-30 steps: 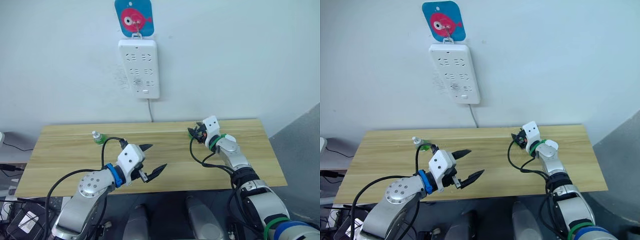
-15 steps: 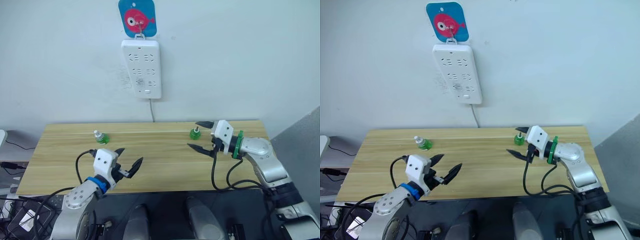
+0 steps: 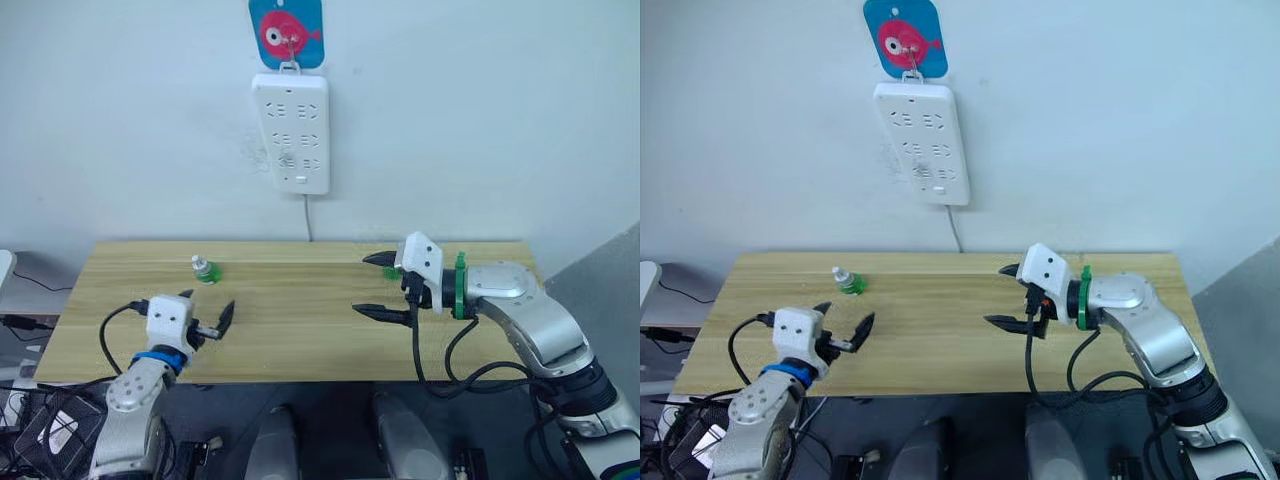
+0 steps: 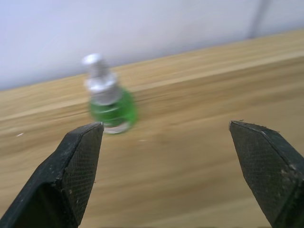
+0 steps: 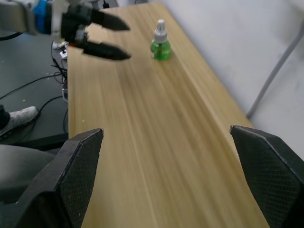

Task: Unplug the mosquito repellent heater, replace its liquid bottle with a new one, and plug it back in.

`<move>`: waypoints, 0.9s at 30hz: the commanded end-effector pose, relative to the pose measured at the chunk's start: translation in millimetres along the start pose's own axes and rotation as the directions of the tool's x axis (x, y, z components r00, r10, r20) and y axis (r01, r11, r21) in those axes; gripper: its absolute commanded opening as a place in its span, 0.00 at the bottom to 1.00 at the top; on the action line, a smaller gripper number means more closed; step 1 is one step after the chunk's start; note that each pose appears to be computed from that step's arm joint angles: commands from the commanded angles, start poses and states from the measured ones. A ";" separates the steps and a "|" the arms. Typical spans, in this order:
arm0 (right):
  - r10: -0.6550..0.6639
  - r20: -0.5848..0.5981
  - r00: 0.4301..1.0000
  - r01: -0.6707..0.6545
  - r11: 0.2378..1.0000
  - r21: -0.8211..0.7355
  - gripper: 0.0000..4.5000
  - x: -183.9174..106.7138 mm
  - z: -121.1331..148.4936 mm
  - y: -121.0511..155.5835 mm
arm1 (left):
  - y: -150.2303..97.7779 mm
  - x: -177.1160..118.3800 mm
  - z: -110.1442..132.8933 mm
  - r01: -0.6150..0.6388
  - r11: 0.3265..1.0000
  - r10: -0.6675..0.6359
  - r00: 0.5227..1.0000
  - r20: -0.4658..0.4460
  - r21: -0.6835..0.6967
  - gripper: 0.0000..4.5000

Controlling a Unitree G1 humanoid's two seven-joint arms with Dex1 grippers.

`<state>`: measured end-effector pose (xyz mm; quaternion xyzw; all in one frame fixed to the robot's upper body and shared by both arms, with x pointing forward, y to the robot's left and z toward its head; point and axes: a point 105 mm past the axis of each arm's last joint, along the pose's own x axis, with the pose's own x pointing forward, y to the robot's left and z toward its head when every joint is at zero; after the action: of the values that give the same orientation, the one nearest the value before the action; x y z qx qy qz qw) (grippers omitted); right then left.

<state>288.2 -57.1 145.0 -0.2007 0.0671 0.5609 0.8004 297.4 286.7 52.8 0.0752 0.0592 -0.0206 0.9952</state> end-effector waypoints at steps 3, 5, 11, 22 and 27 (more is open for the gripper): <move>-0.022 0.028 0.999 0.022 1.000 -0.005 0.99 -3.0 20.5 4.7 | 24.9 9.9 4.9 -0.091 0.994 0.093 0.996 0.020 -0.053 1.00; -0.018 0.022 1.000 0.018 1.000 0.007 0.99 -3.5 20.5 8.4 | 30.9 15.0 4.8 -0.115 0.991 0.116 0.993 0.018 -0.067 1.00; 0.002 0.024 1.000 -0.002 0.999 0.036 0.99 -2.6 23.8 19.7 | 35.2 42.2 7.3 -0.120 0.992 0.121 0.992 0.023 -0.050 1.00; 0.000 0.009 1.000 -0.001 0.998 0.065 0.99 -4.9 23.0 23.2 | 20.3 69.4 12.9 -0.030 0.998 0.033 0.998 0.046 -0.046 1.00; 0.003 0.013 1.000 -0.004 0.997 0.072 0.99 -4.6 24.0 24.2 | 23.4 77.0 20.0 -0.041 0.999 0.043 0.997 0.061 -0.036 1.00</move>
<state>268.3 -47.9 154.6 -0.1685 0.1013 0.5513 0.8108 380.1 297.7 67.4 0.0465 0.0255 -0.0074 0.9986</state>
